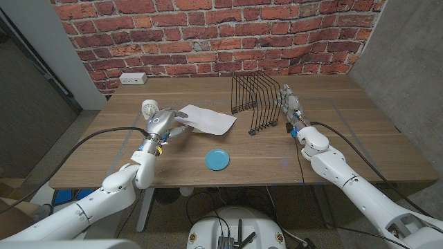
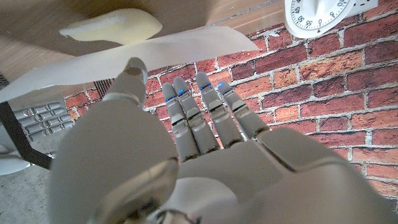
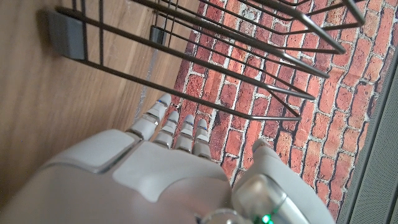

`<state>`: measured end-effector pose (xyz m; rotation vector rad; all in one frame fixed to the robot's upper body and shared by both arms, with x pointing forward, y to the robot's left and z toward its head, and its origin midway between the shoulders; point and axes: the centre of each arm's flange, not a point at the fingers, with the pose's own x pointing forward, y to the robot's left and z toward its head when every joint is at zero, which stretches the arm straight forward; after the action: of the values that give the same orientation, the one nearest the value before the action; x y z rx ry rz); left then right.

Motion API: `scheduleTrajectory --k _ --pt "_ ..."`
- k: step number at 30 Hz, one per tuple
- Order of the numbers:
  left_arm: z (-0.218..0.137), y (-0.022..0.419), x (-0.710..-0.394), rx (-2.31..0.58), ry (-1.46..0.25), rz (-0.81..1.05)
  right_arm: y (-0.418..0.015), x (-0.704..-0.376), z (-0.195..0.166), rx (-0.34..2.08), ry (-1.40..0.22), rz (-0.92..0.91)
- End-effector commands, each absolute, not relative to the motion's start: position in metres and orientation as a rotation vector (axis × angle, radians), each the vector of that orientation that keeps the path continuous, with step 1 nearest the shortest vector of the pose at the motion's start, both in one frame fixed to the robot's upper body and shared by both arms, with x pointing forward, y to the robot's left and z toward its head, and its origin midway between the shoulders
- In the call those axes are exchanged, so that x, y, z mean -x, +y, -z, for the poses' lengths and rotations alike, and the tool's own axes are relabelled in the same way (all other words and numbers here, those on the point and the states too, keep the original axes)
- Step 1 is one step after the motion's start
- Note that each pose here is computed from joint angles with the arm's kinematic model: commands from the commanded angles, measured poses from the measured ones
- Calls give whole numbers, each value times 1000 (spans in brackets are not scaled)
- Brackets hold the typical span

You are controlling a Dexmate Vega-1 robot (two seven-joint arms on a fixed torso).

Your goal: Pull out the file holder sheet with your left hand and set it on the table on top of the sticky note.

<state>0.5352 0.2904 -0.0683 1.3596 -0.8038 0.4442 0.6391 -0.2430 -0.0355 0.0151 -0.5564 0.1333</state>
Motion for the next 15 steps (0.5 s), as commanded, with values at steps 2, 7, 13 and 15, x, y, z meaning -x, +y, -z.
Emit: scheduleTrajectory --k 2,7,13,15 --pt "70 296 -534 -1358 -775 -388 -241 -644 35 -15 -556 -134" --pt "69 297 -535 -1354 -756 -356 -242 -644 36 -20 -555 -129" --pt "69 300 -535 -1347 -744 -327 -242 -645 37 -22 -556 -126" --pt "68 301 -535 -1343 -744 -324 -242 -645 37 -23 -557 -126"
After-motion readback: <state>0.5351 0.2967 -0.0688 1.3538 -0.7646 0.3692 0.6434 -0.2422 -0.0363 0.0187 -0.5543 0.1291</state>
